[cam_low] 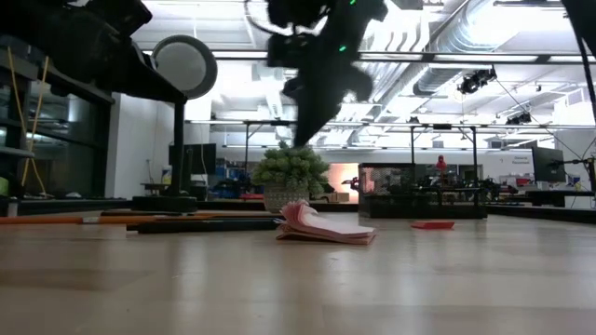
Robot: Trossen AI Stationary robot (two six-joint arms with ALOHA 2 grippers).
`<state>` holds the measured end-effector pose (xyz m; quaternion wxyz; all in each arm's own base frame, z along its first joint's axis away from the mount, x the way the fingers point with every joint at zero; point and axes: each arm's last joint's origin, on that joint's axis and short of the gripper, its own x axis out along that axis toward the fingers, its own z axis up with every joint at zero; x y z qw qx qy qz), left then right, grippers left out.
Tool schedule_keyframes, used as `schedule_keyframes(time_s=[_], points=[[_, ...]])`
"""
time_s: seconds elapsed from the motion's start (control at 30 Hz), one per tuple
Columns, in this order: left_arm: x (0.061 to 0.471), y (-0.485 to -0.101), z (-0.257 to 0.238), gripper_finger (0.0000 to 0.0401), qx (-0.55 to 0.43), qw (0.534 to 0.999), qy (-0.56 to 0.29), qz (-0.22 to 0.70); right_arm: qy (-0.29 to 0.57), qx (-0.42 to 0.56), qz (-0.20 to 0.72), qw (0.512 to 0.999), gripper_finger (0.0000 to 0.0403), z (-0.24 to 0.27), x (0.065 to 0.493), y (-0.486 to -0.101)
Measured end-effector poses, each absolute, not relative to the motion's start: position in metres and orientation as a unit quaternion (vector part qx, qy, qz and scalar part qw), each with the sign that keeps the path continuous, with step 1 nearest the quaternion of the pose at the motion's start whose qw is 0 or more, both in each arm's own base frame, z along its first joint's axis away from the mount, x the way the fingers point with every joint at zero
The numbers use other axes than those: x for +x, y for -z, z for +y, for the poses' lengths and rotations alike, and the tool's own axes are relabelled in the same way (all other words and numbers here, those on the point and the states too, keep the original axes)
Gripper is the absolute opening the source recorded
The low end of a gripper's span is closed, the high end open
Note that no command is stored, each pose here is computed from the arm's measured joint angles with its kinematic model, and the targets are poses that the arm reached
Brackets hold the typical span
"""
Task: Pick and place office supplies into organizer
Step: Put the black binder clip into the black desk organizer
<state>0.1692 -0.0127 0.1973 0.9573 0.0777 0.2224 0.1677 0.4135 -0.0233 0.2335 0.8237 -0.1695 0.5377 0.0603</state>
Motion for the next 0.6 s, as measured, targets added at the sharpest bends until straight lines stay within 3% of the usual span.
schedule_keyframes(time_s=[0.33,0.6], points=[[0.169,-0.197,-0.013,0.009,0.078,0.957,-0.167,0.222,0.035,-0.103,0.563,0.819,0.0,-0.077,0.353,-0.292],[0.169,-0.197,-0.013,0.009,0.078,0.957,-0.167,0.222,0.103,-0.046,0.599,0.793,0.0,-0.136,0.311,-0.274]])
